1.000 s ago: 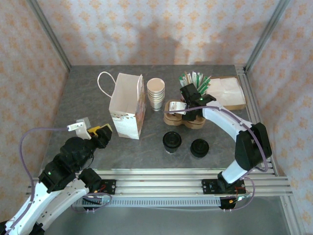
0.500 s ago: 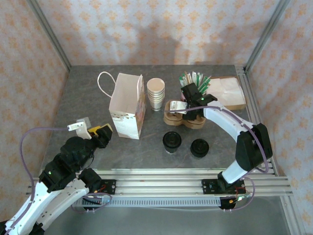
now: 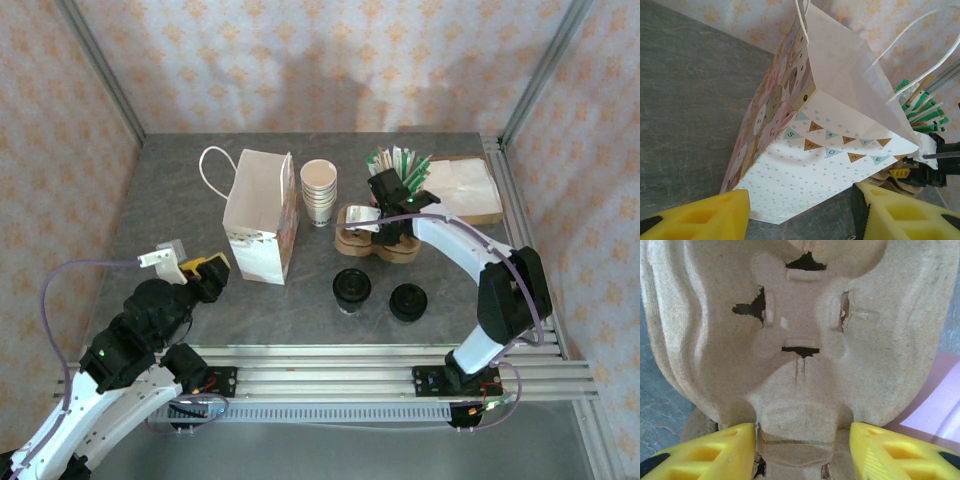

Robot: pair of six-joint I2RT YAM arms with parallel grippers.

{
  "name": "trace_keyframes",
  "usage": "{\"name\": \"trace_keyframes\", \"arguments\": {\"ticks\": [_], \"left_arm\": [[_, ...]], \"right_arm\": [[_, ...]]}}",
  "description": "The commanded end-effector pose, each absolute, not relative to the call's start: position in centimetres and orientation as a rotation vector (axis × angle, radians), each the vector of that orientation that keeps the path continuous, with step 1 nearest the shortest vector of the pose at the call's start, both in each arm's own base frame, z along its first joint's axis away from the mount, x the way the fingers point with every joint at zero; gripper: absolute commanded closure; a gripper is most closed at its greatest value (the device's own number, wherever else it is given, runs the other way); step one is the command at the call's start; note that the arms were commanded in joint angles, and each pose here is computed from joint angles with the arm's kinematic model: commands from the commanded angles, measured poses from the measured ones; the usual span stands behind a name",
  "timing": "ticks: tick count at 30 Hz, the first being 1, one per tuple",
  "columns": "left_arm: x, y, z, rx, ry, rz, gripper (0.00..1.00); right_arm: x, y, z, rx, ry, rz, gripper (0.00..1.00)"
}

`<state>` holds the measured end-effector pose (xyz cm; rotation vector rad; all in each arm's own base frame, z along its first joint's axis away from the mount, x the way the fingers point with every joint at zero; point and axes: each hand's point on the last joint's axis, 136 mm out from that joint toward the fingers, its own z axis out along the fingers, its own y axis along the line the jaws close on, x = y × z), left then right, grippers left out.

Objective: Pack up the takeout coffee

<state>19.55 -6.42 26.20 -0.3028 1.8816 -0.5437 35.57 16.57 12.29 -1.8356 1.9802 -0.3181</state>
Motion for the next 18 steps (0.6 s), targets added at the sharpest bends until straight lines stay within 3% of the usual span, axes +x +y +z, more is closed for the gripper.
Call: {"name": "trace_keyframes", "arguments": {"ticks": [1, 18], "left_arm": [[19.79, -6.62, 26.33, -0.313, 1.869, -0.562, 0.43], [19.77, -6.49, 26.45, -0.310, 1.867, -0.552, 0.43]], "right_arm": [[36.26, 16.55, 12.46, -1.821, 1.991, -0.326, 0.49], [36.61, 16.65, 11.70, -1.845, 2.015, -0.325, 0.50]]}}
